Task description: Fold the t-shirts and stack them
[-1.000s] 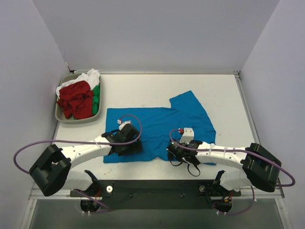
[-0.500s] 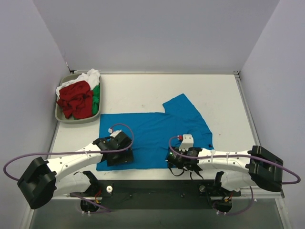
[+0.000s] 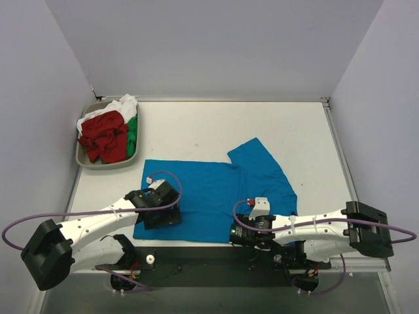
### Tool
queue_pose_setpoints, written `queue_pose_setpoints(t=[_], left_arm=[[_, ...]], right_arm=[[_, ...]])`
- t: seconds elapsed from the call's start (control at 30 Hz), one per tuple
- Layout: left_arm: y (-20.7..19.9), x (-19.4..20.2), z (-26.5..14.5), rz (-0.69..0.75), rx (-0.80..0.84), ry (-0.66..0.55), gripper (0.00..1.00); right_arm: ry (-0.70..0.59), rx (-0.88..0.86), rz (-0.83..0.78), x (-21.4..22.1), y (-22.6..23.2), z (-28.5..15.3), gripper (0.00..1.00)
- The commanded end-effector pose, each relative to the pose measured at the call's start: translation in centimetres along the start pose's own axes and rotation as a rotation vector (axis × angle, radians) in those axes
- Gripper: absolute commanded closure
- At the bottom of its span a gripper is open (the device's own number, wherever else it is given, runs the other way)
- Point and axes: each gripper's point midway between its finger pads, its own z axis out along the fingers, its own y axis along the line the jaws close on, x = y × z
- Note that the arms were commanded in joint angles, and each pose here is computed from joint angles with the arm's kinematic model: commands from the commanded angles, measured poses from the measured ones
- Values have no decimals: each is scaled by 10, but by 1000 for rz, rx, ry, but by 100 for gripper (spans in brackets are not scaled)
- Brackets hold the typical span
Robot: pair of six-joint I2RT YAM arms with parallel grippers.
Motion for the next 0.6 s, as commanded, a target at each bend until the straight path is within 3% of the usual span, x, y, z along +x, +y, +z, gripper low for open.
queue_pose_setpoints(t=[0.0, 0.17, 0.3, 0.43, 0.57], left_arm=[[-7, -7, -14, -16, 19, -28, 9], [-25, -28, -53, -10, 71, -75, 9], [-51, -80, -115, -5, 141, -237, 6], [-54, -124, -144, -7, 134, -347, 3], [-37, -166, -136, -36, 104, -380, 3]], right_arm=[[122, 213, -98, 26, -46, -3, 0], [51, 222, -119, -19, -30, -19, 0], [-60, 156, -82, -90, -8, -51, 0], [-145, 142, -47, -162, -27, -73, 0], [-178, 153, 46, -218, -55, -73, 0]])
